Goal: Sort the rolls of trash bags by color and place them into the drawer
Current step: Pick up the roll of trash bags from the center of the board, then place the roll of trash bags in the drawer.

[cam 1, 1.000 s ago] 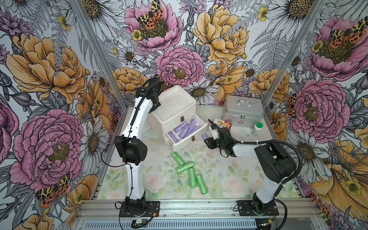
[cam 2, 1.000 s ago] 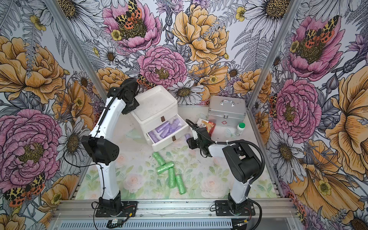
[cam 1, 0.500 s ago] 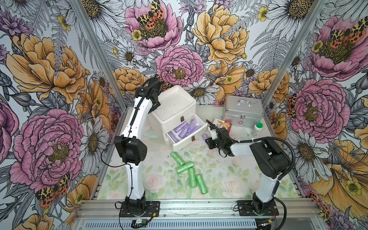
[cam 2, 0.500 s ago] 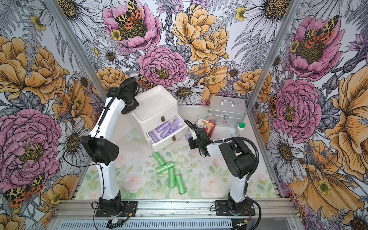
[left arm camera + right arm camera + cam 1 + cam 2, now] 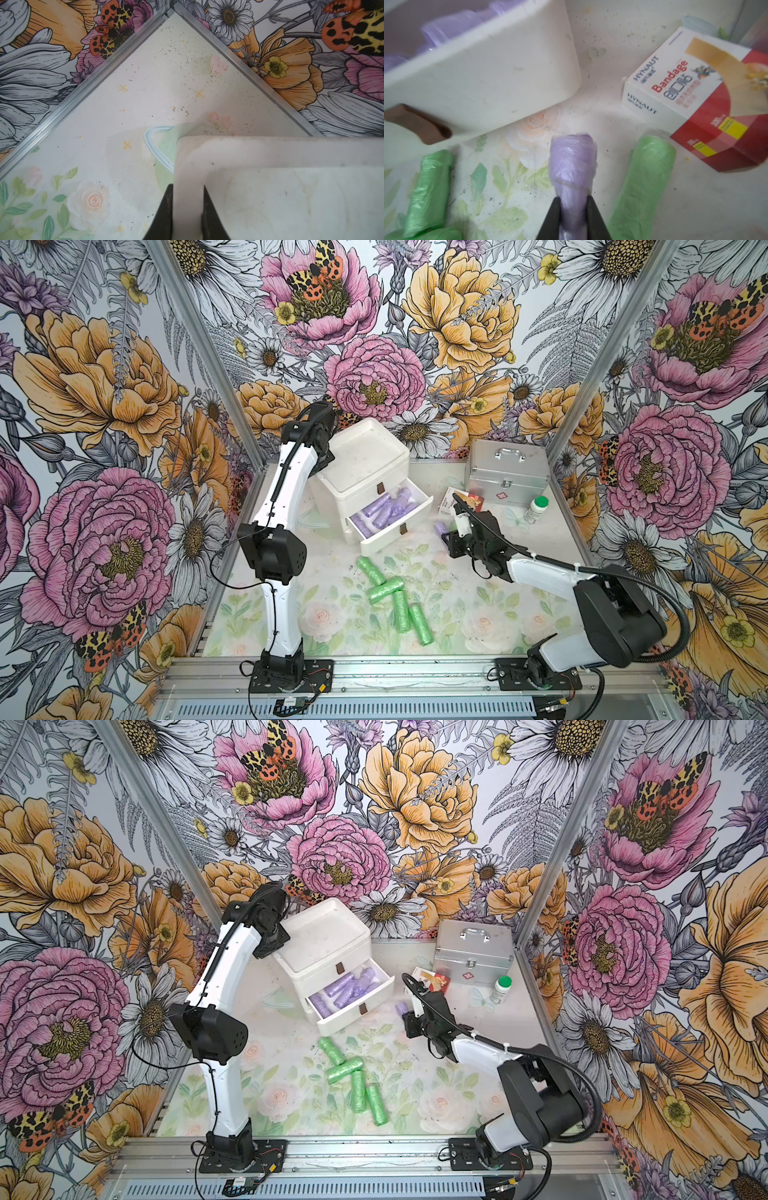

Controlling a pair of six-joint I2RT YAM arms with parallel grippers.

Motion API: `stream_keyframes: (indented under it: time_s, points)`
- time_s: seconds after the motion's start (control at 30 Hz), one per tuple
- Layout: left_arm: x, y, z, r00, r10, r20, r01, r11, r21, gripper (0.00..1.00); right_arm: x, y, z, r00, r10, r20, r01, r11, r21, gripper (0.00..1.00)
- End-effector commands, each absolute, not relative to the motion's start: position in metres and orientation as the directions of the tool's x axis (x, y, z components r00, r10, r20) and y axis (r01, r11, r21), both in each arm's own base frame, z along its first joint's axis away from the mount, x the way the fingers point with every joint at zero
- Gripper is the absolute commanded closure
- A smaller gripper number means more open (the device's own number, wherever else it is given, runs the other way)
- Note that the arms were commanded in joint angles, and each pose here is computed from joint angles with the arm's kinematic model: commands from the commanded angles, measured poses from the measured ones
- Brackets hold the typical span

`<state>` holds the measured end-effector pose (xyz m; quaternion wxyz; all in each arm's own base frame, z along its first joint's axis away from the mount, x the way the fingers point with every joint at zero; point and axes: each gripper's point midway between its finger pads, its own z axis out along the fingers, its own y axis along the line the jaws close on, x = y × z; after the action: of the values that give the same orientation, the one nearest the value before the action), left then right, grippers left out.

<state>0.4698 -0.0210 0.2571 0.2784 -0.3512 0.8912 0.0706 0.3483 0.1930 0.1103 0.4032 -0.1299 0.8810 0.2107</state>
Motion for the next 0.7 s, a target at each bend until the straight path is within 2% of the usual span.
stream_keyframes:
  time_s: [0.0,0.2,0.43,0.53,0.67]
  points:
    - [0.464,-0.074,0.208,-0.701,-0.650,-0.294,-0.635,0.756,-0.158,1.00,0.338,0.186,0.126,-0.650,-0.039,-0.759,-0.381,0.881,0.281,0.79]
    - [0.468,-0.089,0.227,-0.709,-0.649,-0.275,-0.601,0.761,-0.246,1.00,0.330,0.182,0.186,-0.598,0.066,-0.799,-0.363,0.867,0.343,0.79]
    - [0.466,-0.099,0.240,-0.722,-0.637,-0.269,-0.569,0.768,-0.293,1.00,0.350,0.204,0.265,-0.581,0.239,-0.778,-0.350,0.790,0.503,0.79]
    - [0.465,-0.102,0.238,-0.732,-0.633,-0.251,-0.563,0.770,-0.300,1.00,0.364,0.218,0.283,-0.582,0.291,-0.759,-0.328,0.771,0.547,0.79]
    - [0.465,-0.104,0.236,-0.745,-0.623,-0.237,-0.551,0.776,-0.307,1.00,0.380,0.241,0.282,-0.616,0.353,-0.704,-0.264,0.750,0.607,0.79]
